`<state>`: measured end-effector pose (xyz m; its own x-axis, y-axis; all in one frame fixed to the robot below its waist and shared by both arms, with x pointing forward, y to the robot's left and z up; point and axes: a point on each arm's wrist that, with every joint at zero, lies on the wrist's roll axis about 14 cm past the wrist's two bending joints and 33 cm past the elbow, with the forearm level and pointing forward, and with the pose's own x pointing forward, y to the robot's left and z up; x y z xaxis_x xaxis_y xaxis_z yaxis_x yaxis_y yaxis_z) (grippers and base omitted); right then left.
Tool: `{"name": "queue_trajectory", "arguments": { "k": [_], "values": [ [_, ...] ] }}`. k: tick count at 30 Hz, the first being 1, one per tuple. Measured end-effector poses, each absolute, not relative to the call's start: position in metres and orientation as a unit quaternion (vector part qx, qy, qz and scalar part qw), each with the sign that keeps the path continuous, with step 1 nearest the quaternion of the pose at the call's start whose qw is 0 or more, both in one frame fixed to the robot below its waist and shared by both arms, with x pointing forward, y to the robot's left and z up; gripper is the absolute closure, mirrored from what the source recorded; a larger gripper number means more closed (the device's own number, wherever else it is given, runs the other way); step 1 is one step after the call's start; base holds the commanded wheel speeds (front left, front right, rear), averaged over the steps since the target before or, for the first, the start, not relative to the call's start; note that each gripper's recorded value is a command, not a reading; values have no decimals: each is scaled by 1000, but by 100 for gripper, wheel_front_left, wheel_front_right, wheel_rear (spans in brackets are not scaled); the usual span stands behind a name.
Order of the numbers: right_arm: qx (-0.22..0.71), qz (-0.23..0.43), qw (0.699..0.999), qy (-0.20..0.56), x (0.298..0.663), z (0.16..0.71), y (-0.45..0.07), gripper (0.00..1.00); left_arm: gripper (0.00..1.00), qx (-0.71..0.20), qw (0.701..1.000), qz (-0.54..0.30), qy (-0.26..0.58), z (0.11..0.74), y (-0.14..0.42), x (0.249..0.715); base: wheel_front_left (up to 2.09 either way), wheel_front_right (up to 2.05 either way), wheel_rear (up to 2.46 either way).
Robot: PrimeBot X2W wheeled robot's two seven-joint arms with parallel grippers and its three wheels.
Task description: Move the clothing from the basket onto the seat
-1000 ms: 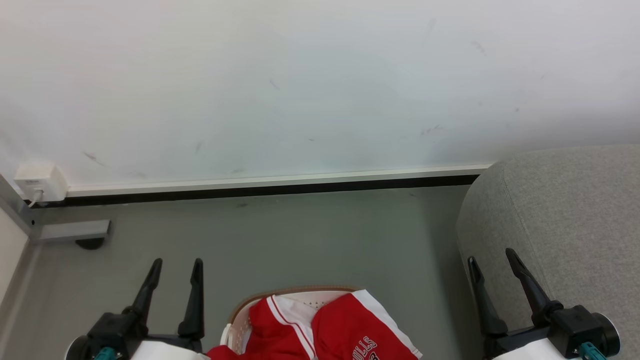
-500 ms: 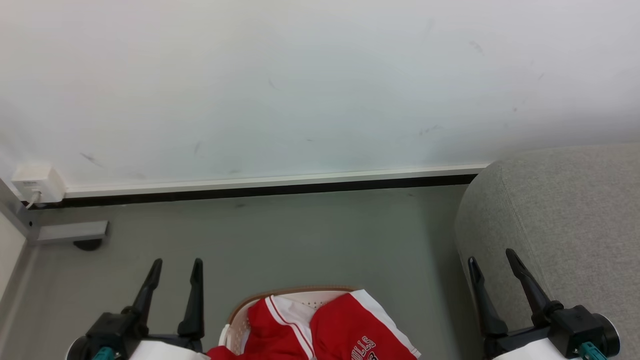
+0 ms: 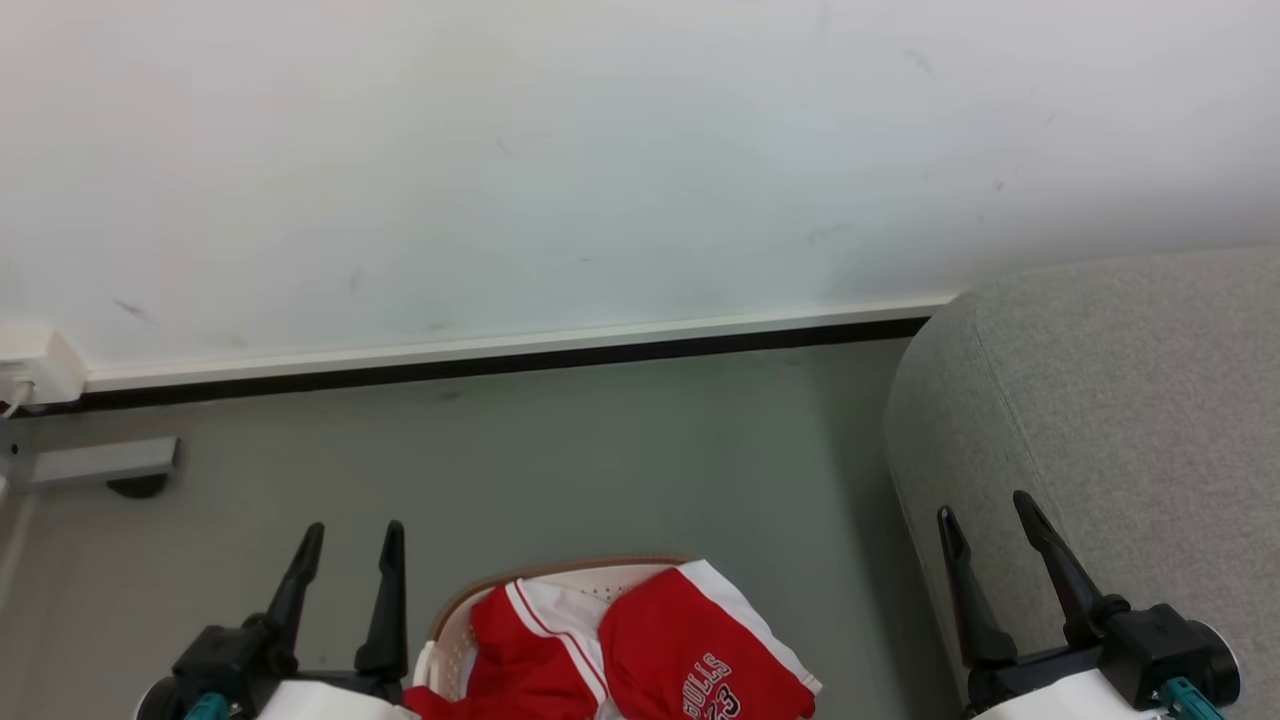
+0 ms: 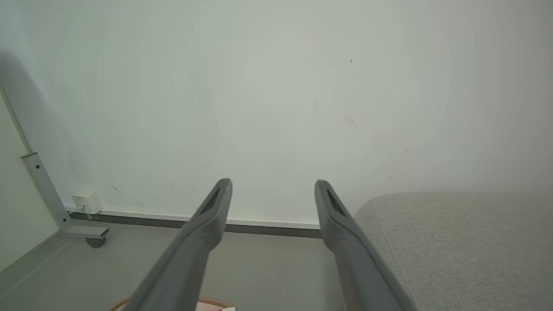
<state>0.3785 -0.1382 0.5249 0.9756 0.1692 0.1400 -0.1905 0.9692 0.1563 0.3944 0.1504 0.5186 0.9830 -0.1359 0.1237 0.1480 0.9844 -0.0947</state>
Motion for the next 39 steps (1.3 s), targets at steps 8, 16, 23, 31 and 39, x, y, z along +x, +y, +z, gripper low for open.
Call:
{"name": "queue_trajectory", "arguments": {
  "k": [8,16,23,31,39],
  "values": [
    [87,75,992,-49,384,515,-148,0,0,-50,995,-85,-25,495,139,410,0,0,0],
    [85,38,995,-45,391,510,-173,0,0,-31,991,-126,27,458,112,427,0,0,0],
    [87,14,995,-37,397,503,-191,0,0,-2,980,-168,102,403,95,441,0,0,0],
    [86,-16,996,-23,407,492,-212,0,0,65,946,-233,216,320,85,443,0,0,0],
    [89,-40,995,-28,418,491,-230,0,0,114,885,-307,331,244,65,422,0,0,0]
  ]
}}
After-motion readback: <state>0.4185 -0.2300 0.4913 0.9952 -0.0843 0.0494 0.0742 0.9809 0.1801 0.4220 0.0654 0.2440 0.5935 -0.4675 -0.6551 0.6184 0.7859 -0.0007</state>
